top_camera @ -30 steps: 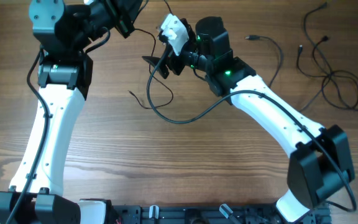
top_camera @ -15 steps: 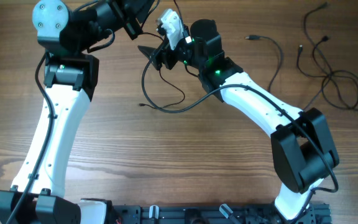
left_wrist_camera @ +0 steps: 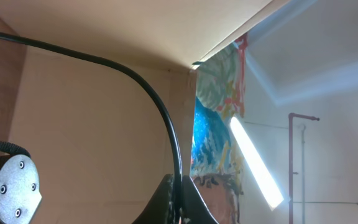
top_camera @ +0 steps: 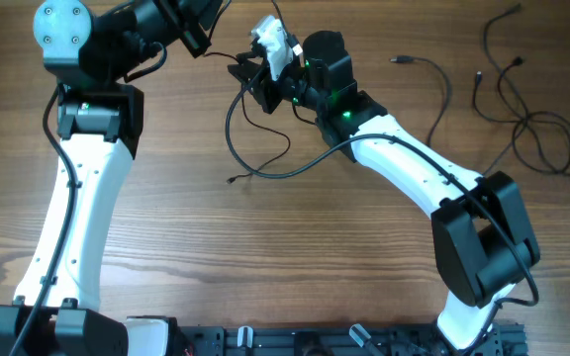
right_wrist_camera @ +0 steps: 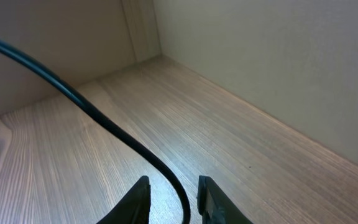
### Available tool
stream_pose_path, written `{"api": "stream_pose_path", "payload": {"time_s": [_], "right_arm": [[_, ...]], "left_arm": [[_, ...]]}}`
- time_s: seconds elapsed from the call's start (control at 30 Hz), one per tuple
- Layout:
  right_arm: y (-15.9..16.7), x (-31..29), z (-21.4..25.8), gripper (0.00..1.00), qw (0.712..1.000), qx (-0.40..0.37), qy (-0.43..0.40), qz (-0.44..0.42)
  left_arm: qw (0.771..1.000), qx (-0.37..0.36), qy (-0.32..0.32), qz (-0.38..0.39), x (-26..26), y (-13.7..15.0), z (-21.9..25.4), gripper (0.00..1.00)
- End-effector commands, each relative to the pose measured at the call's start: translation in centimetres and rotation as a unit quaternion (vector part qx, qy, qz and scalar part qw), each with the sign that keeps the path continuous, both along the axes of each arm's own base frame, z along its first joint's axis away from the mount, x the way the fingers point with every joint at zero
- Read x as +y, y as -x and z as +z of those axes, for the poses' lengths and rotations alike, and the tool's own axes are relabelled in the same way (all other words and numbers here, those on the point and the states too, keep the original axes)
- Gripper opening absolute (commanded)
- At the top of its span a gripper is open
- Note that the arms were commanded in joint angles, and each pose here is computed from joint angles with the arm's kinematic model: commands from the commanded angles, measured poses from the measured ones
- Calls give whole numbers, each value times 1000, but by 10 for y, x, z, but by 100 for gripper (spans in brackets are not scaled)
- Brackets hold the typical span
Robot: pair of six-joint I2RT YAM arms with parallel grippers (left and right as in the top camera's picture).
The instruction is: Untangle cables
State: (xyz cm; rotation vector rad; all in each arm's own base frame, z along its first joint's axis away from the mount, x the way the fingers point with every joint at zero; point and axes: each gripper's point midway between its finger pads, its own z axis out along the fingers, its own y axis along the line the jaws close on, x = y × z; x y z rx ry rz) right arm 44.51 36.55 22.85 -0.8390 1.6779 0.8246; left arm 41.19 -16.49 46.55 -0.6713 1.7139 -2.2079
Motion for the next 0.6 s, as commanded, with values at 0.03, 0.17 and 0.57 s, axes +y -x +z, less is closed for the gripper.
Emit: {"api": "stream_pose_path", "payload": {"time_s": [0.03,0.17,0.57], "right_arm": [[5,3,17,36,1000,-11,-16,22],[5,3,17,34,1000,-11,-15,22],[-1,0,12,49,1000,-10,-8,2]], "left_arm": [[1000,-3,1,5,2,-1,1,4],[1000,-3,1,4,2,-1,1,4],[1000,-4,-2,-21,-13,7,0,4]]}}
